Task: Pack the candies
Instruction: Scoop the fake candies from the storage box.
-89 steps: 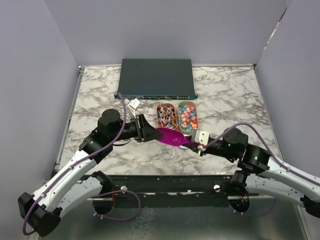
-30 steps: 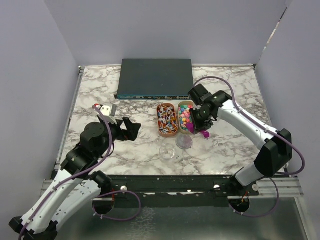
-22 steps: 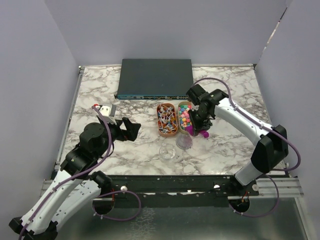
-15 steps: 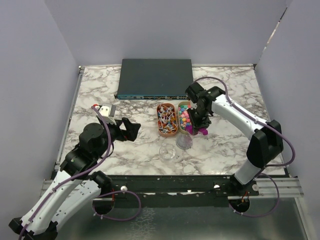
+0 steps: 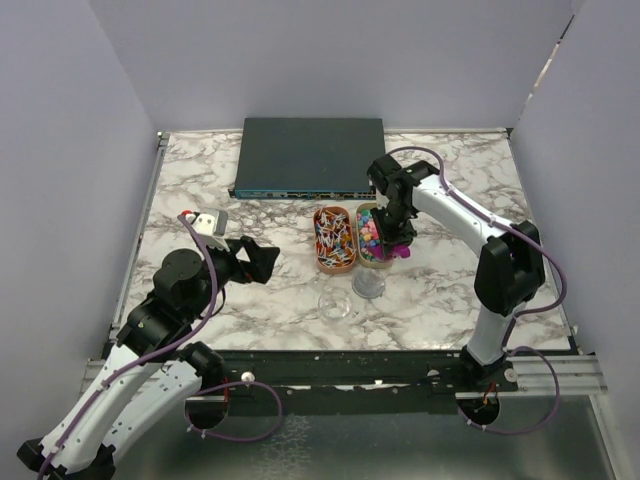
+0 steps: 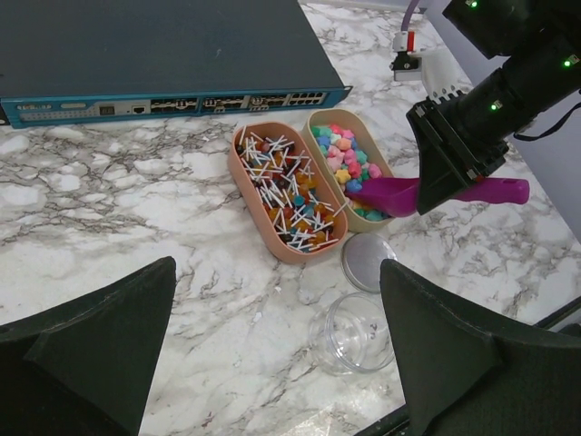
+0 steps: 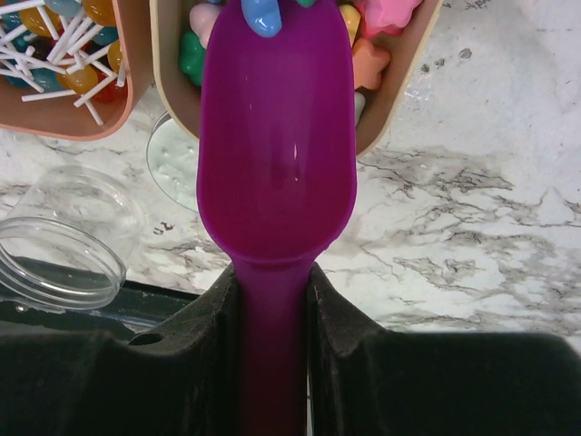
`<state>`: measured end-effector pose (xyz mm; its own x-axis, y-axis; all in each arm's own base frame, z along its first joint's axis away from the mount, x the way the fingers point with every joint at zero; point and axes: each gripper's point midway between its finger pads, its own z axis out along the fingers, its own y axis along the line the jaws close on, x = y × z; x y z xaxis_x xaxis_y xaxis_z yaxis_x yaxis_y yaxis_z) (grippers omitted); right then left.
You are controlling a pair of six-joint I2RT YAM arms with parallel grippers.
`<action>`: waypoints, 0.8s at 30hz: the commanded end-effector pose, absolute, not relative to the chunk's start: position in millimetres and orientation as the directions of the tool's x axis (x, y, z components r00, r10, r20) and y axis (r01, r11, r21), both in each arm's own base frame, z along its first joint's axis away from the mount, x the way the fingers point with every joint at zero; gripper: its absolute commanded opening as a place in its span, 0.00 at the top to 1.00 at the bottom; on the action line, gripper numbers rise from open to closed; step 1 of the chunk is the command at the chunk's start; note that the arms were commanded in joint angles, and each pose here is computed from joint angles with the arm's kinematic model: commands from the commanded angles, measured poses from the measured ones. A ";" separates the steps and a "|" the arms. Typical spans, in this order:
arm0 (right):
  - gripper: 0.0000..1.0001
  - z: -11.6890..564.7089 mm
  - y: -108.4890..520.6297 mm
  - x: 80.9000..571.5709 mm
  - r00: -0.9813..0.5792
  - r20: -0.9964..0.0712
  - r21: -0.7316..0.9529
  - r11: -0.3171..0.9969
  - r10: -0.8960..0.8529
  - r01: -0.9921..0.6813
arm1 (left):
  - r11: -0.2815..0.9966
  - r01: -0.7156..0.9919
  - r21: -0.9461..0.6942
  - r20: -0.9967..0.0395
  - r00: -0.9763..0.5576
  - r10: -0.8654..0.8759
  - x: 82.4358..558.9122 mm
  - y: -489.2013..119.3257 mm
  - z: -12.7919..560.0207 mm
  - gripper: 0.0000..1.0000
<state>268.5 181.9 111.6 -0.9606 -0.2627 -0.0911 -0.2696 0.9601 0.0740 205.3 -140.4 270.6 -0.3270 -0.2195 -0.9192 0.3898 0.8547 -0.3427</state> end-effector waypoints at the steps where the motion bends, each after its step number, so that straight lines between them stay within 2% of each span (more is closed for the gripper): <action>1: 0.99 103.5 186.0 272.5 -0.959 -0.064 0.091 0.955 -0.276 -0.281 | 0.856 0.394 -0.335 -0.925 -0.309 -0.220 205.1 -138.9 272.1 0.06; 9: 0.99 85.0 190.5 285.4 -0.966 -0.107 0.082 0.966 -0.235 -0.244 | 0.861 0.385 -0.332 -0.926 -0.309 -0.219 206.2 -137.5 271.4 0.06; 24: 0.99 70.3 189.9 305.8 -0.952 -0.269 0.071 0.983 -0.145 -0.170 | 0.867 0.373 -0.331 -0.922 -0.323 -0.213 209.0 -138.2 266.7 0.06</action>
